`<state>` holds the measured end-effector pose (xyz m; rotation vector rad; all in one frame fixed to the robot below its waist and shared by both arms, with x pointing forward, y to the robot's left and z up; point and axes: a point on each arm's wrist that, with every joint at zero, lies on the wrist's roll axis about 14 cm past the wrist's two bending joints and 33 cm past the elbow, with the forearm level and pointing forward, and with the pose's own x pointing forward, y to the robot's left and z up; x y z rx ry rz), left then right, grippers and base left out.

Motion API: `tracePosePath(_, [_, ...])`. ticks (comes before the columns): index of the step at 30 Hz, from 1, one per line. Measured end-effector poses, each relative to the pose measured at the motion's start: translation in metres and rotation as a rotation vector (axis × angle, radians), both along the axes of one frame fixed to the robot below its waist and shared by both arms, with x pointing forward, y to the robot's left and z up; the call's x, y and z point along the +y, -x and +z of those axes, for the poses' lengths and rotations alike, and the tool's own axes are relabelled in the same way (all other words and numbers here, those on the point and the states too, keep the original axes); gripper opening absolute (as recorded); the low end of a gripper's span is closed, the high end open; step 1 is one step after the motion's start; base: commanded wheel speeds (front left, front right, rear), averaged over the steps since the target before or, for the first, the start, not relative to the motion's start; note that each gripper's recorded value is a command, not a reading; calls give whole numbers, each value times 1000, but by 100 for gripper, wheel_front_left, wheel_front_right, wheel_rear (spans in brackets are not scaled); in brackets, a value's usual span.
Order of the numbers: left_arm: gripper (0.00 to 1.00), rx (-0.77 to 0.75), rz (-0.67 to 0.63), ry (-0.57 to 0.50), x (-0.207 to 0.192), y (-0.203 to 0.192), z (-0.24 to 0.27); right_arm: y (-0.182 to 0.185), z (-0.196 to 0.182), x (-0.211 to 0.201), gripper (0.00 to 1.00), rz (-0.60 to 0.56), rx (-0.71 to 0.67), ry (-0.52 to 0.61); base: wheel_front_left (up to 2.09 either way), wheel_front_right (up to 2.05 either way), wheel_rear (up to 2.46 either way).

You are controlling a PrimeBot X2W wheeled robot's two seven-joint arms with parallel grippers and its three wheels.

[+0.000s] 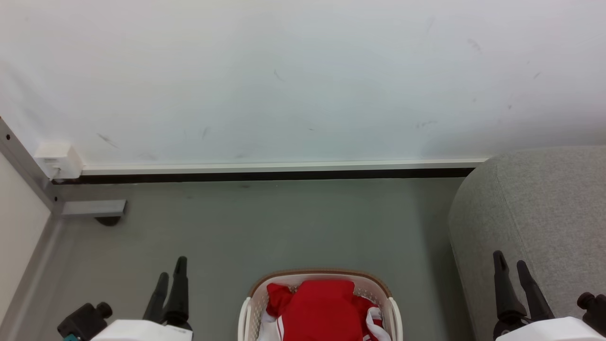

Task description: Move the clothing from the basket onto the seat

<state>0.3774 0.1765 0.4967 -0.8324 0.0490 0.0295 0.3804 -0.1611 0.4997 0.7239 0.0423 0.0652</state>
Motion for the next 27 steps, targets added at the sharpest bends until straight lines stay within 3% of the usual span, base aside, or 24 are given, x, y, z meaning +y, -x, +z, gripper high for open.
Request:
tracePosePath(19, [100, -20, -19, -385, 1, 6, 4, 2, -12, 15, 100, 60, -8, 268, 0, 0, 0])
tracePosePath(27, [100, -40, -36, -499, -3, 8, 7, 3, -11, 15, 100, 64, -27, 357, 0, 0, 0])
